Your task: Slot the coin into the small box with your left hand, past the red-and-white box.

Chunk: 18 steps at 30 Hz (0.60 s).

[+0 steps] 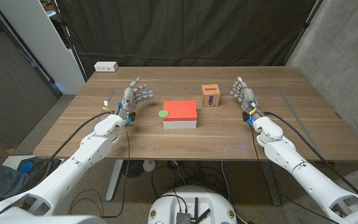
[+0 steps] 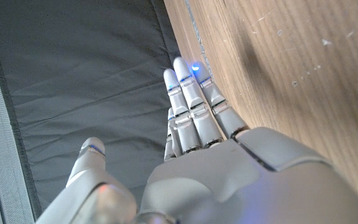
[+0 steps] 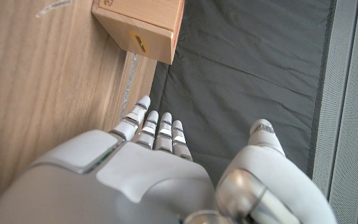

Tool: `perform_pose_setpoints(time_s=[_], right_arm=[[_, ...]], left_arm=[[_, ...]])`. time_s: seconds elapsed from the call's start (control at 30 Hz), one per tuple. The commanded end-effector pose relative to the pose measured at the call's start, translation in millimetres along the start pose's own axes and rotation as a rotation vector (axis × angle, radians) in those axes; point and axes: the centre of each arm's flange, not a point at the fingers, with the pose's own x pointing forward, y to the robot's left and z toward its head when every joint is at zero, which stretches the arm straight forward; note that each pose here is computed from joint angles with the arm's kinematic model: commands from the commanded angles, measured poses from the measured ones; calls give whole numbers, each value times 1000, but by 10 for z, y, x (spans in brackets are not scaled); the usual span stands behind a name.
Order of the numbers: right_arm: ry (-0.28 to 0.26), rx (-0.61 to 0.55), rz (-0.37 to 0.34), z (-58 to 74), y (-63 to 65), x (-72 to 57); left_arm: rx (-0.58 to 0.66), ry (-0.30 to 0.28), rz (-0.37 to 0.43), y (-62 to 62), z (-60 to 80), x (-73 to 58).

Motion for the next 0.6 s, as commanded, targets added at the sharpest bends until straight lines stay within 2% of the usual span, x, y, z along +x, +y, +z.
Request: perform_pose_setpoints(time_s=[0.03,0.2,0.43,0.6], right_arm=[[-8,5,-9,-18,-10,-5],[-12,11,-19,-22,-22,-3],[-9,13,-25,-30,-10,-32],[-12,11,-28,4,29,-81]], left_arm=[[4,38,46,5,12,19],[24,60,63,19,21,15],[-28,71,115,-4,23,-25],[-71,99,90,-37,8,-50]])
